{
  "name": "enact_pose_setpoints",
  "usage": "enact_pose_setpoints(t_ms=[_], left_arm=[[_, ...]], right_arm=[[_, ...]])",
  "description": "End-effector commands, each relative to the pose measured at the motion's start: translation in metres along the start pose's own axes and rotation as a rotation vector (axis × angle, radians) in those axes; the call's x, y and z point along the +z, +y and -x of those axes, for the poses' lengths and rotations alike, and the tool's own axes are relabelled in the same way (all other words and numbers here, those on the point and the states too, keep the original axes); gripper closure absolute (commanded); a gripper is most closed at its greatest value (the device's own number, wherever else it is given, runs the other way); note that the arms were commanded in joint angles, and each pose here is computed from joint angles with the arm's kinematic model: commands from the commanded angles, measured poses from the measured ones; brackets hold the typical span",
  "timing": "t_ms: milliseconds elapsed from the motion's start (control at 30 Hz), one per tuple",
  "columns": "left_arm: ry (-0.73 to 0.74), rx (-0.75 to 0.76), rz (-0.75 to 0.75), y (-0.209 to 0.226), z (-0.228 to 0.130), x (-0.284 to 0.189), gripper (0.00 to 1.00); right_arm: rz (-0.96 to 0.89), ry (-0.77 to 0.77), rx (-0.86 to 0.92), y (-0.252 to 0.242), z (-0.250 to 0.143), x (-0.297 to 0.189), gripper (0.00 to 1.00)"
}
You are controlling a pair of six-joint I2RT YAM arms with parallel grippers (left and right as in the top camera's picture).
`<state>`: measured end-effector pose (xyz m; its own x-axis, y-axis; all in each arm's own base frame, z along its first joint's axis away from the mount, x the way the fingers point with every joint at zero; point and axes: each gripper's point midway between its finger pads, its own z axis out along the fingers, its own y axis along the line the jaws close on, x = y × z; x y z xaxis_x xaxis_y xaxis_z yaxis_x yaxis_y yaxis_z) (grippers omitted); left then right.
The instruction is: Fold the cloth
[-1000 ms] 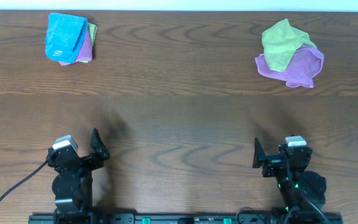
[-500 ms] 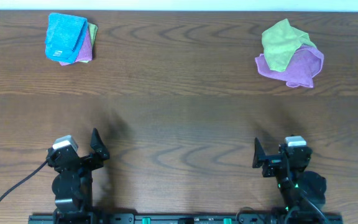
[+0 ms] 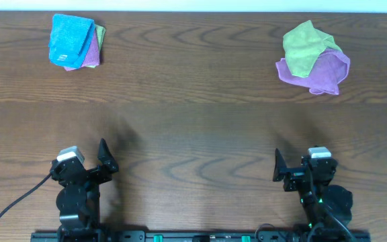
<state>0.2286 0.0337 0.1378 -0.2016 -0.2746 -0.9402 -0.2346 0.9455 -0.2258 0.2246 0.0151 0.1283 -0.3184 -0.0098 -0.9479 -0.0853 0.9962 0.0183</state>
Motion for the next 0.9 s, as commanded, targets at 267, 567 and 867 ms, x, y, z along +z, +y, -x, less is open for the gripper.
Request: enact_pose_setpoints(t_ms=[267, 567, 867], left_arm=[[0.019, 0.019, 0.019, 0.005, -0.011, 0.003, 0.05], [0.019, 0.019, 0.019, 0.005, -0.011, 0.003, 0.05], [0.019, 0.019, 0.019, 0.005, -0.011, 0.003, 0.05]], right_arm=[[0.006, -0.062, -0.011, 0.001, 0.013, 0.000, 0.01], [-0.096, -0.448, 0.182, -0.024, 0.106, -0.019, 0.01], [-0.253, -0.252, 0.267, -0.071, 0.150, 0.033, 0.01]])
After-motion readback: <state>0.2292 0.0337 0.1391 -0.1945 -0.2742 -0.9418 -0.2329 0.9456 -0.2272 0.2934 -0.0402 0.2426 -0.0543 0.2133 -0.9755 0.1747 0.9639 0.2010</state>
